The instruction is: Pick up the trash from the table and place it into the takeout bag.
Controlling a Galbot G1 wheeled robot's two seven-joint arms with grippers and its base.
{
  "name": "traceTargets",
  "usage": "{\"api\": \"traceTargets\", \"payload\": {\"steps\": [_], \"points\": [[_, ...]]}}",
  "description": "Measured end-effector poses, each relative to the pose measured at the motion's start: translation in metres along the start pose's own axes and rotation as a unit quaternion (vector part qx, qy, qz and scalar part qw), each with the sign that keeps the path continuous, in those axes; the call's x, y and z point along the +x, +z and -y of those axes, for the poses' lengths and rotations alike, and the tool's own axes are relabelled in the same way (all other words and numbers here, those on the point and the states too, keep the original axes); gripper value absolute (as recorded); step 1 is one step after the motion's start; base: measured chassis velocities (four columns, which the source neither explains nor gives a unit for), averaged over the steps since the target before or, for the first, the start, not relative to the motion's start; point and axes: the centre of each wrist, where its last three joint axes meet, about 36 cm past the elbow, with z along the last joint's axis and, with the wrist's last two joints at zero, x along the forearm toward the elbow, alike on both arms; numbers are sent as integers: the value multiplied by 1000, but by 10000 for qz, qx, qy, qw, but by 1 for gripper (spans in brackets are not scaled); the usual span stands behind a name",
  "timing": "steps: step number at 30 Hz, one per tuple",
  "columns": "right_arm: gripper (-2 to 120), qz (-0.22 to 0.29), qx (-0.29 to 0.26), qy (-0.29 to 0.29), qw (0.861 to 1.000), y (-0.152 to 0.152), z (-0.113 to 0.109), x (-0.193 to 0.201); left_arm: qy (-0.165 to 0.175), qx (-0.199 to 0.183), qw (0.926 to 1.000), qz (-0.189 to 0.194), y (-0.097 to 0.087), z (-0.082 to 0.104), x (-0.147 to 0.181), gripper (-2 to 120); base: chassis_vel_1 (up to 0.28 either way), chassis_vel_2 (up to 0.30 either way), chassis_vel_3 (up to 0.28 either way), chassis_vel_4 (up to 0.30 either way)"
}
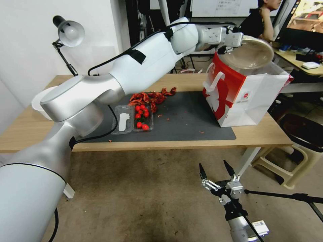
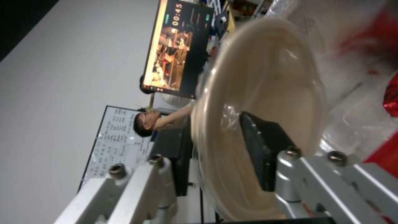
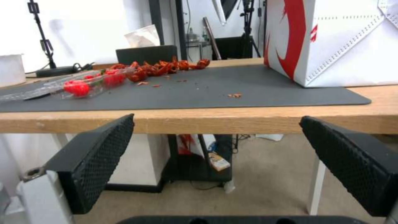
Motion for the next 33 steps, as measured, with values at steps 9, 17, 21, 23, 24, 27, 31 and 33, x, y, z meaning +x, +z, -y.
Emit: {"api": "traceTargets", "payload": {"steps": [9,17,21,23,24,27,31,33], "points": [[100,-6,-27,-35,10000,2,-2,-1,-72,202,9998,-7,10,5,9,67,0,0,0,0],[100,-22,-36,-51,10000,2,-4,-1,-153,936,9955,11,26,19,23,94,0,0,0,0],[100,-25,-38,-54,10000,2,-4,-1,-280,1310,9910,63,35,25,28,100,0,0,0,0],[100,-24,-39,-58,10000,2,-4,-1,-454,1652,9852,94,41,31,32,100,0,0,0,0],[100,-22,-41,-60,10000,2,-4,-1,-857,2019,9756,26,49,41,37,100,0,0,0,0],[100,-26,-36,-59,10000,2,-4,-2,-1999,2680,9419,-310,68,72,47,100,0,0,0,0],[100,-27,-37,-54,10000,2,-3,-3,-3017,3042,9001,-796,75,106,53,100,0,0,0,0],[100,-21,-44,-69,10000,3,-4,-3,-3526,3342,8663,-1162,72,128,57,100,0,0,0,0]]}}
